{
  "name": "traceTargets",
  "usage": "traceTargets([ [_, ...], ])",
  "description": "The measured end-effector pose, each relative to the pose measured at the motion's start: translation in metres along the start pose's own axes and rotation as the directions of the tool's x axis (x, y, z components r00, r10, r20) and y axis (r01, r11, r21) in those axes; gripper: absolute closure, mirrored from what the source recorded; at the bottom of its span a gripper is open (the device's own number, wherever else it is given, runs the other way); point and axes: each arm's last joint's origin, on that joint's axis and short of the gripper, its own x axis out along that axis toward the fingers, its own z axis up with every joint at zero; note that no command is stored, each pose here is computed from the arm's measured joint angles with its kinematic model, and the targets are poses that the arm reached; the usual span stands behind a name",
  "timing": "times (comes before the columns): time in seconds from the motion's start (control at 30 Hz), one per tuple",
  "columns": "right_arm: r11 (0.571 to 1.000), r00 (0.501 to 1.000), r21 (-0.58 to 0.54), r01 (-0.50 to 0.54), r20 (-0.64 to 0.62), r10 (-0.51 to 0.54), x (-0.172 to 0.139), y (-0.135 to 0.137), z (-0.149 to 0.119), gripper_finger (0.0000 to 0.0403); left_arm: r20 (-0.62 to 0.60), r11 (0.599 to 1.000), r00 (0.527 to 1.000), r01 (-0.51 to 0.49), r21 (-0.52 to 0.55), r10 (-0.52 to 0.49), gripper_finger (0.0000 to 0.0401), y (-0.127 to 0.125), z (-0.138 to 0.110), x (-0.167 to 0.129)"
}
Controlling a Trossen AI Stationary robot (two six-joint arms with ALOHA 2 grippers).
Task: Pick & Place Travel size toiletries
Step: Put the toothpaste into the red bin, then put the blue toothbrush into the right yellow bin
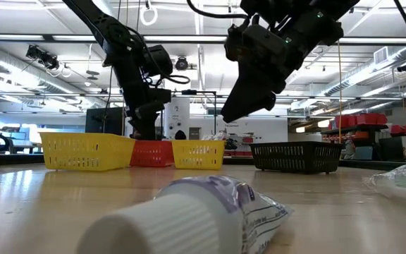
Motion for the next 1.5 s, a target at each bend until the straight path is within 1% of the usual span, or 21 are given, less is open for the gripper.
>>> traceTargets([
  [0.17, 1.0, 1.0, 0.001, -0.005, 0.015, 0.005, 0.0, 0.001, 0.001, 0.027, 0.001, 1.0, 1.0, -0.004, -0.005, 0.004, 0.0276, 0.0, 0.0, 0.0],
  [0.27, 1.0, 1.0, 0.001, -0.005, 0.015, 0.005, 0.0, 0.001, 0.001, 0.0266, -0.006, 1.0, 1.0, 0.01, -0.008, -0.01, 0.027, -0.002, 0.005, -0.008],
  [0.4, 1.0, 1.0, -0.011, -0.012, 0.006, 0.012, 0.0, 0.001, 0.001, 0.0256, 0.042, 1.0, 0.999, 0.026, -0.014, -0.026, 0.0272, -0.005, 0.016, -0.031],
  [0.5, 0.997, 0.998, -0.04, -0.067, -0.026, 0.066, 0.0, 0.006, -0.002, 0.0244, 0.119, 0.999, 0.992, 0.039, -0.004, -0.038, 0.0279, -0.009, 0.023, -0.054],
  [0.63, 0.993, 0.995, -0.067, -0.097, -0.044, 0.094, -0.001, 0.013, -0.006, 0.0225, 0.202, 0.998, 0.977, 0.061, 0.02, -0.064, 0.0288, -0.016, 0.022, -0.083],
  [0.8, 0.983, 0.993, -0.139, -0.117, -0.048, 0.111, -0.002, 0.022, -0.009, 0.0205, 0.251, 0.992, 0.961, 0.106, 0.07, -0.12, 0.0296, -0.036, 0.018, -0.105],
  [0.93, 0.979, 0.991, -0.158, -0.129, -0.053, 0.122, -0.003, 0.027, -0.011, 0.0194, 0.249, 0.981, 0.954, 0.139, 0.132, -0.169, 0.03, -0.056, 0.014, -0.11],
  [1.1, 0.973, 0.989, -0.18, -0.145, -0.059, 0.136, -0.004, 0.033, -0.013, 0.019, 0.237, 0.959, 0.943, 0.182, 0.218, -0.233, 0.0303, -0.083, 0.007, -0.115],
  [1.17, 0.956, 0.984, -0.233, -0.176, -0.077, 0.163, -0.004, 0.036, -0.015, 0.0192, 0.238, 0.948, 0.936, 0.198, 0.251, -0.259, 0.0303, -0.094, 0.005, -0.118],
  [1.27, 0.911, 0.962, -0.312, -0.272, -0.116, 0.247, -0.005, 0.043, -0.018, 0.02, 0.226, 0.938, 0.932, 0.222, 0.266, -0.285, 0.0303, -0.105, 0.0, -0.121],
  [1.4, 0.85, 0.907, -0.321, -0.418, -0.2, 0.371, -0.008, 0.053, -0.026, 0.0211, 0.223, 0.945, 0.931, 0.238, 0.226, -0.288, 0.0303, -0.112, -0.003, -0.124],
  [1.5, 0.81, 0.871, -0.335, -0.481, -0.29, 0.397, -0.012, 0.064, -0.038, 0.0219, 0.217, 0.951, 0.936, 0.236, 0.199, -0.277, 0.0303, -0.114, -0.005, -0.124],
])
